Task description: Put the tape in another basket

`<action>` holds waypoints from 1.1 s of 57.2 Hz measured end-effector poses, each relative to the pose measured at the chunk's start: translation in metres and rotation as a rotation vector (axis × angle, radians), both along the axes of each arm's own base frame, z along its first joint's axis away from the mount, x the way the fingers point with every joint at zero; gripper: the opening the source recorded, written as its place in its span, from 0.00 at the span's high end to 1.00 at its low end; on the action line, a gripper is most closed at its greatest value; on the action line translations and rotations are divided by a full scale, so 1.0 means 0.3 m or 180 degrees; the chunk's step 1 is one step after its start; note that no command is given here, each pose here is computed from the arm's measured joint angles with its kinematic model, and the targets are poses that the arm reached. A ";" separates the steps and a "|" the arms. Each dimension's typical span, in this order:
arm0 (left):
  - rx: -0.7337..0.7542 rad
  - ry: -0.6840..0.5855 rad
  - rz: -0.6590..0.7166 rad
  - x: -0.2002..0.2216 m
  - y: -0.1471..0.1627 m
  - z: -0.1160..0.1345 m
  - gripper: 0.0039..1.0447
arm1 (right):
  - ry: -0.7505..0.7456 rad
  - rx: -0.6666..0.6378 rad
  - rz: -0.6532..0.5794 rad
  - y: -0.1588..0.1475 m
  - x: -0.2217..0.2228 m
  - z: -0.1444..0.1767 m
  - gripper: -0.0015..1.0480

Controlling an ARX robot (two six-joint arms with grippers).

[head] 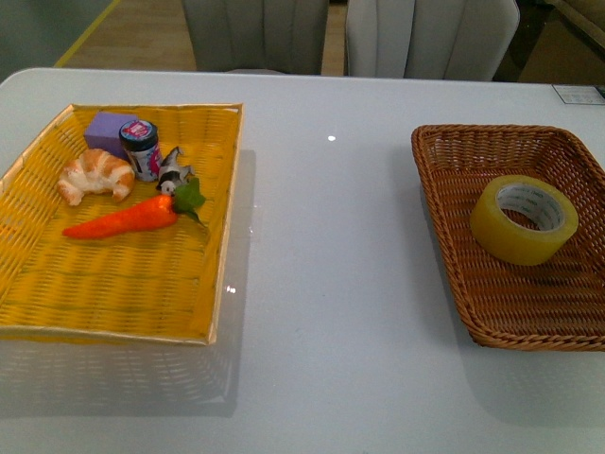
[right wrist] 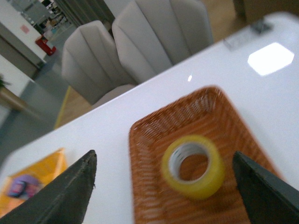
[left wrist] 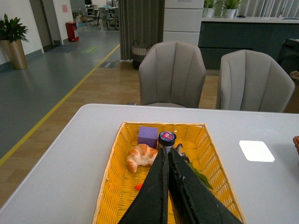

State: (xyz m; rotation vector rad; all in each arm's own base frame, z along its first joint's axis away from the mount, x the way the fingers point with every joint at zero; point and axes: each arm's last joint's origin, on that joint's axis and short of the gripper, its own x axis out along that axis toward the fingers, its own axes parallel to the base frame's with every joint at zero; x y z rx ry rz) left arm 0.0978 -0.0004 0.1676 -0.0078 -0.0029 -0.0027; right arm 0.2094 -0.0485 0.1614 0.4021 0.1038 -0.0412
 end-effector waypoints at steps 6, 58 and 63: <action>0.0000 0.0011 -0.0001 0.000 0.000 -0.001 0.99 | -0.0240 -0.0766 0.0121 0.039 -0.045 -0.006 0.42; -0.0001 0.0011 -0.0002 0.000 0.000 -0.001 0.99 | -0.0381 -0.1263 0.0115 0.160 -0.262 0.036 0.98; -0.0001 0.0011 -0.0002 0.000 0.000 -0.001 0.99 | -0.0385 -0.1263 0.0114 0.160 -0.273 0.038 0.98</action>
